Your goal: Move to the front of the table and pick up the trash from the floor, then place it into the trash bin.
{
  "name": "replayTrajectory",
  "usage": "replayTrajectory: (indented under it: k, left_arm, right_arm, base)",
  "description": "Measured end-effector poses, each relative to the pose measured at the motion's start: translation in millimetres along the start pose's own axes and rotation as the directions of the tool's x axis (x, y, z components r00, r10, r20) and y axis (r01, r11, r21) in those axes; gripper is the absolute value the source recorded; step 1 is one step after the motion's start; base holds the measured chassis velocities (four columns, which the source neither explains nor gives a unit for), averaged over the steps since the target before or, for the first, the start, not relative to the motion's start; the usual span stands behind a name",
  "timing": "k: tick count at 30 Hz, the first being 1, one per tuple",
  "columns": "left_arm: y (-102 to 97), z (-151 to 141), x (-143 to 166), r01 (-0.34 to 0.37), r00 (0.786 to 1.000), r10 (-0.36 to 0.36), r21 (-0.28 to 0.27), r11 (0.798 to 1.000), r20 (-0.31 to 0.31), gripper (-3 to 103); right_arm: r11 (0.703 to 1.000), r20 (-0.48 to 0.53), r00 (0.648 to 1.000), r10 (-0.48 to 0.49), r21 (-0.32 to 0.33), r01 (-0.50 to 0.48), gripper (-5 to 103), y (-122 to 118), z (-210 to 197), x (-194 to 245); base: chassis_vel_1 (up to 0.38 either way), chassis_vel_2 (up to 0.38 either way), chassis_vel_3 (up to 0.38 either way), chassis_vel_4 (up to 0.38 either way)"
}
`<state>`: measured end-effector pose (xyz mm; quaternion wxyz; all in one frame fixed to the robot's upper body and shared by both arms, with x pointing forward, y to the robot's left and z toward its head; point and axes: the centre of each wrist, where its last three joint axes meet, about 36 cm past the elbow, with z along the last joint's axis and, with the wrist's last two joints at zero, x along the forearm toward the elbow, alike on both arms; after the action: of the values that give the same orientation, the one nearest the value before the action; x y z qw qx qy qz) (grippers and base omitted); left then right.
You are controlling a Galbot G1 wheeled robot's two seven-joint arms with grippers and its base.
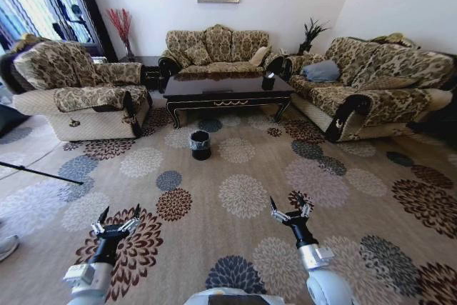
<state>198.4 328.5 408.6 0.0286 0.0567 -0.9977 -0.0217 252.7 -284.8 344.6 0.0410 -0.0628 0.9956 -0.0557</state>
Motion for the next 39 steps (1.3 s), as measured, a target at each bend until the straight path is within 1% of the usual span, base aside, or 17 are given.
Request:
replayTrajectory:
  k: [39]
  left_arm:
    - [0.0,0.0,0.0,0.000,1.000,0.000,0.000,1.000,0.000,100]
  right_arm:
    - [1.000,0.000,1.000,0.000,0.000,0.000,100,0.0,0.0,0.0]
  base:
    - [0.000,0.000,0.000,0.000]
